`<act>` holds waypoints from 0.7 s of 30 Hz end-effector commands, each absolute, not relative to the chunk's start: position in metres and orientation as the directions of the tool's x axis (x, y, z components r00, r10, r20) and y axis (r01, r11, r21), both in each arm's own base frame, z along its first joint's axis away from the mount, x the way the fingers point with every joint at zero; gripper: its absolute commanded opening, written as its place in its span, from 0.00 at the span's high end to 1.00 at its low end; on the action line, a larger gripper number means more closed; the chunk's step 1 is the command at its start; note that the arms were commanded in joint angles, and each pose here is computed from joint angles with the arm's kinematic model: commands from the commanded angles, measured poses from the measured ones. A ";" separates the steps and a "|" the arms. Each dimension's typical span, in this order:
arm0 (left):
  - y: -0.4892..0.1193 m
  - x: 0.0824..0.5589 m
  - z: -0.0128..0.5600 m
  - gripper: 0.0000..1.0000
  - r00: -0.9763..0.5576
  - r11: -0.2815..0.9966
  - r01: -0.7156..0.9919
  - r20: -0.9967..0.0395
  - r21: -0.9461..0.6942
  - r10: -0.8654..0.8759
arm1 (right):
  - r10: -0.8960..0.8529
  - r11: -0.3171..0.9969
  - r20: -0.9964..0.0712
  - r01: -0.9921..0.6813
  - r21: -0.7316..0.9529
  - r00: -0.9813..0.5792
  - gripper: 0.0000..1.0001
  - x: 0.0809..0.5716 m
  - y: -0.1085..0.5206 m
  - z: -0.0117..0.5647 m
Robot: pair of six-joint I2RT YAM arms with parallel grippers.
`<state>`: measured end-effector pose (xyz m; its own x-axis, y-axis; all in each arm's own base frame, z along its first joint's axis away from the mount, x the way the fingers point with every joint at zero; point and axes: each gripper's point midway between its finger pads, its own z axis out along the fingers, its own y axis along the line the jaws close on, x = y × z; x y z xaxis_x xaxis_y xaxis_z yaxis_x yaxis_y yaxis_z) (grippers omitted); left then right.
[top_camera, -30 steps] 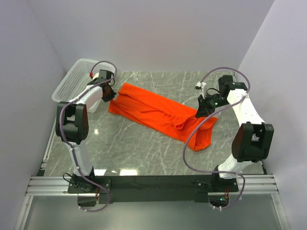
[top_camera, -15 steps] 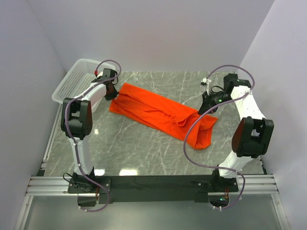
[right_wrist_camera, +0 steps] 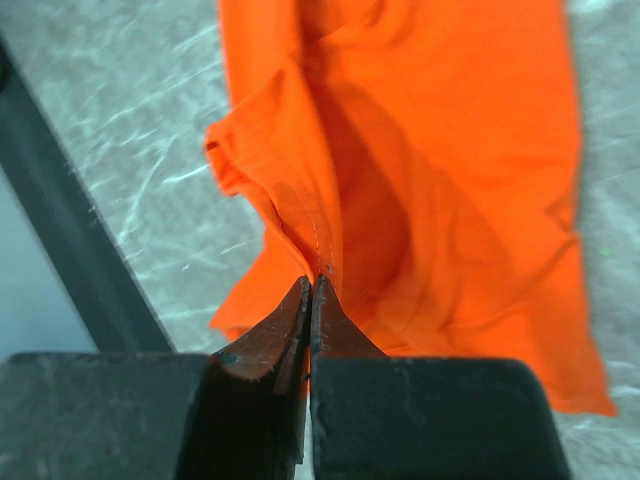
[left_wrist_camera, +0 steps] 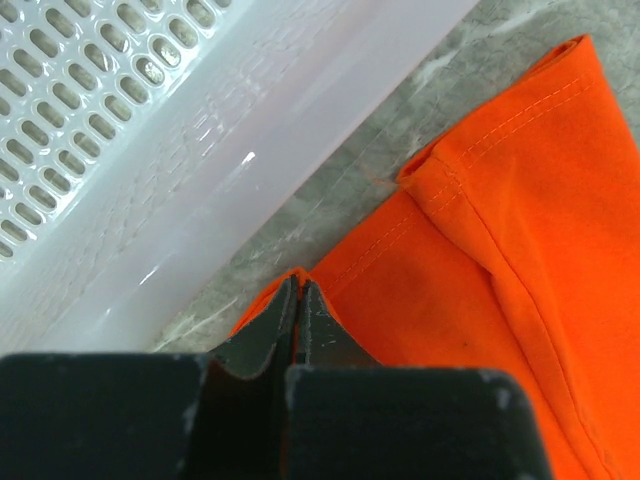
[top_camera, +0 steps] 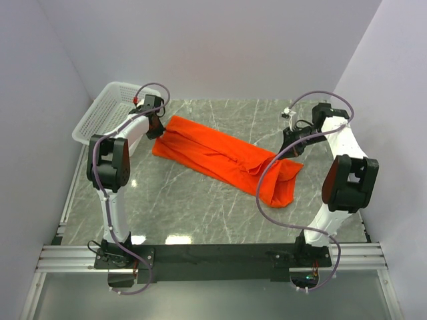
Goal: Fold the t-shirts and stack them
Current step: Fold the tshirt
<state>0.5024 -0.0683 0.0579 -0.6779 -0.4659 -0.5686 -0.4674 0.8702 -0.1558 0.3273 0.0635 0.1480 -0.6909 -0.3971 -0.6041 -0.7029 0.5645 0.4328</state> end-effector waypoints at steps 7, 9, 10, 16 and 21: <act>-0.081 0.497 0.108 0.99 -0.624 0.900 -0.347 -0.651 -0.264 -0.432 | -0.671 0.154 -0.661 -0.935 0.320 -0.337 1.00 0.212 0.122 0.173; -0.081 0.489 0.104 0.99 -0.635 0.904 -0.337 -0.646 -0.262 -0.424 | -0.730 0.069 -0.634 -0.951 0.302 -0.254 1.00 0.178 0.132 0.165; -0.081 0.486 0.105 0.99 -0.635 0.905 -0.333 -0.647 -0.264 -0.423 | -0.743 0.047 -0.627 -0.953 0.299 -0.233 1.00 0.169 0.137 0.164; -0.082 0.471 0.103 0.99 -0.633 0.912 -0.300 -0.657 -0.279 -0.409 | -0.777 -0.130 -0.629 -0.977 0.171 -0.007 1.00 0.118 0.173 0.163; -0.076 0.462 0.103 0.99 -0.635 0.920 -0.294 -0.666 -0.260 -0.391 | -0.796 -0.199 -0.604 -0.959 0.203 0.037 1.00 0.090 0.172 0.149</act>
<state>0.4551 -0.0735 0.0767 -0.6788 -0.4096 -0.6095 -0.3440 0.9107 -0.2288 0.0933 0.1771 0.1597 0.0437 -0.7713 -0.6350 -0.9547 -0.2196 0.2010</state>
